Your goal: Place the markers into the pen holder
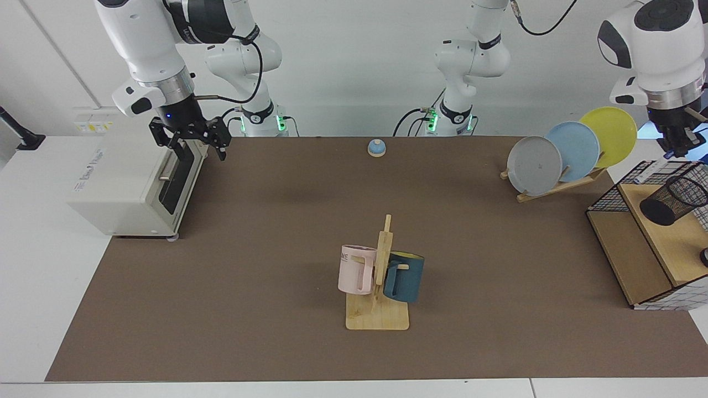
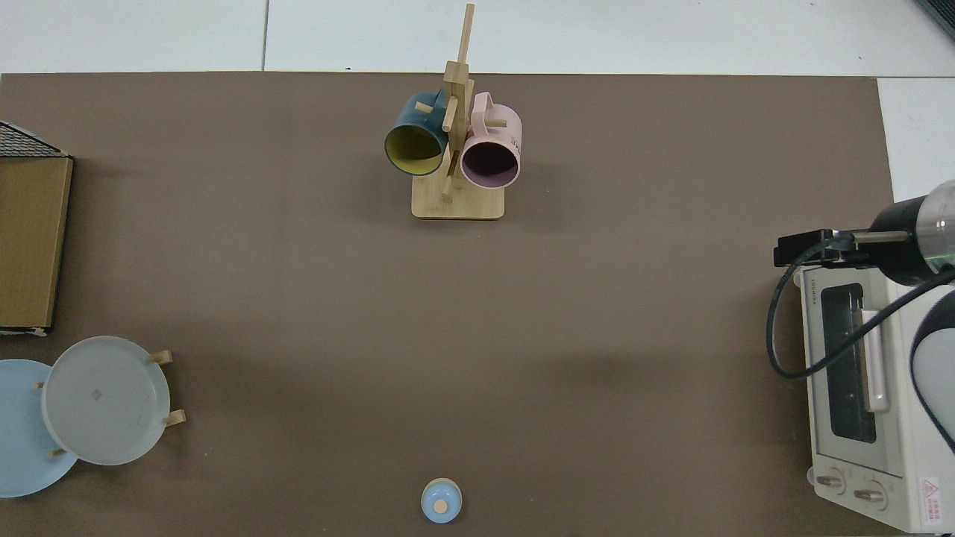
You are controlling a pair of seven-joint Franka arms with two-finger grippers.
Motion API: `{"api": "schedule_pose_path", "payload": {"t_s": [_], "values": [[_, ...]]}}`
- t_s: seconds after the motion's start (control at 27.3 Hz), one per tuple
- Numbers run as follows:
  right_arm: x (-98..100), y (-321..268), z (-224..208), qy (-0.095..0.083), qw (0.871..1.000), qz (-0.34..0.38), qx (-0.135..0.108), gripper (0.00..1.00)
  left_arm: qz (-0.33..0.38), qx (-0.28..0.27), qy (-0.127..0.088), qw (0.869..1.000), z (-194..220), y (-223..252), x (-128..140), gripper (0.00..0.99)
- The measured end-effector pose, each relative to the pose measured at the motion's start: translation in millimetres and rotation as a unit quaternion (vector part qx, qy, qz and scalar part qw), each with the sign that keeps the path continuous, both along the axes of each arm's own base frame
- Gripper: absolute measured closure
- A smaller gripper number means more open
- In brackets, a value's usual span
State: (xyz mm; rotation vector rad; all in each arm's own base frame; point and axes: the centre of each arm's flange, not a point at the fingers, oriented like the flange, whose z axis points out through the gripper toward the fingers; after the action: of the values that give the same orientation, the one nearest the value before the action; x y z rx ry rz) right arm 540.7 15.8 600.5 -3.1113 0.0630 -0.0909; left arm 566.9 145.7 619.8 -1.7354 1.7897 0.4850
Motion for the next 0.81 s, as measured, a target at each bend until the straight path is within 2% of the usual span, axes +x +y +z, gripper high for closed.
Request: {"api": "schedule_pose_path", "payload": {"t_s": [0.18,0.44,0.66,0.81], "values": [[-7.6,-11,2,0.018,0.999,0.042,-0.001,0.0,-0.019,0.033,0.003,0.999,3,7,8,0.824],[-9.8,-18,8,0.014,0.998,0.055,-0.002,0.0,-0.023,0.047,-0.009,0.999,7,51,3,0.824],[-15.4,-14,14,0.015,0.998,0.06,-0.001,0.0,-0.024,0.055,-0.008,0.998,2,70,3,0.824],[-16.6,-13,15,0.015,0.998,0.061,0.0,0.0,-0.029,0.064,0.004,0.998,-15,75,14,0.824]]}}
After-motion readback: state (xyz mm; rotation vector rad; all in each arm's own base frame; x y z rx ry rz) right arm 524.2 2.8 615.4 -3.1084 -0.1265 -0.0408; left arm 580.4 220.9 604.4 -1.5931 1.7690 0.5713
